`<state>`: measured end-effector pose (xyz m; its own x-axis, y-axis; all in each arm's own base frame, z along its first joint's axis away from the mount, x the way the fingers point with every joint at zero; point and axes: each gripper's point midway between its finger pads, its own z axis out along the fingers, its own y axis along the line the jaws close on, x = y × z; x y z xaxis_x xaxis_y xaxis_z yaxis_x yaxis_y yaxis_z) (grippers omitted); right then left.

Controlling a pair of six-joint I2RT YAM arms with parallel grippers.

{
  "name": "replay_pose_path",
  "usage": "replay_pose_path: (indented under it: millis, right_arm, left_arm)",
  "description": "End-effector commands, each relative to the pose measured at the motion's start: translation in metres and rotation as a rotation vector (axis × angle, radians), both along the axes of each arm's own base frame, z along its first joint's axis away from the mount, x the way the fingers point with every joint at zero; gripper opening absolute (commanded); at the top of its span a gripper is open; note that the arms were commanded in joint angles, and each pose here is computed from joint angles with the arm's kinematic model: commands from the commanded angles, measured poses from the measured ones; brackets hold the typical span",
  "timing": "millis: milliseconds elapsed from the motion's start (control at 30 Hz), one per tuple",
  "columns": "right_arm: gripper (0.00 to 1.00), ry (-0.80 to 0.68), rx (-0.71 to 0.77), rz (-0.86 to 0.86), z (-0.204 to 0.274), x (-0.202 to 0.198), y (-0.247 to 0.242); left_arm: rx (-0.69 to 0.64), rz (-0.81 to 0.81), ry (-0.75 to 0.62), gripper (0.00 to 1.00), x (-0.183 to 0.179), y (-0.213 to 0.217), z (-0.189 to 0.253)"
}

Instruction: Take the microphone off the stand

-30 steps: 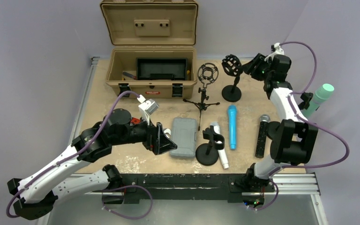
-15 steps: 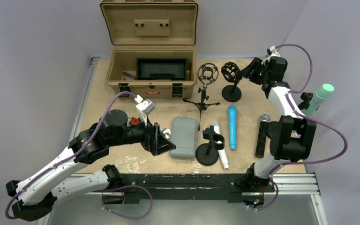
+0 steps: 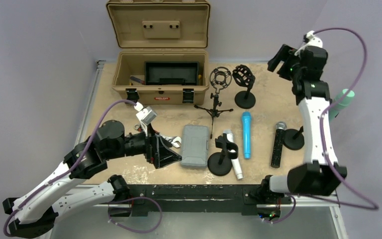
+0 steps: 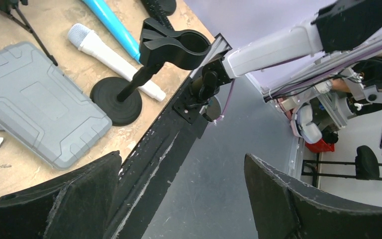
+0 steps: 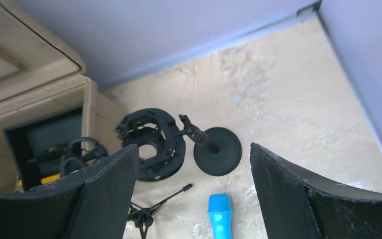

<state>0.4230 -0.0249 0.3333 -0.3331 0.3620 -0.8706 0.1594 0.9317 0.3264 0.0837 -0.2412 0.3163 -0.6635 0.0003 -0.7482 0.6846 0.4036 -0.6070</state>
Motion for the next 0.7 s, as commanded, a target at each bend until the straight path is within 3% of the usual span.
replay_pose_path:
  millis: [0,200,300,533,667]
  right_arm:
    - [0.80,-0.163,-0.084,-0.102,0.072,-0.063,-0.013]
    - [0.80,-0.469,-0.075,-0.204,0.147,-0.176,-0.013]
    - [0.79,-0.518,-0.052,-0.276,0.157,-0.214,-0.019]
    - [0.76,-0.330,-0.117,-0.734,0.122,-0.261,-0.088]
    - [0.75,-0.182,-0.182,-0.929,0.089,-0.265,-0.116]
  left_arm:
    - [-0.040,-0.067,-0.046,0.91,-0.009,-0.002,0.015]
    - [-0.049,-0.125,-0.057,0.91,-0.021,0.000,0.020]
    - [-0.059,-0.141,-0.069,0.91,-0.024,0.001,0.020]
    - [-0.100,-0.185,-0.053,0.91,-0.037,0.005,0.025]
    - [-0.122,-0.187,-0.054,0.91,-0.044,0.012,0.027]
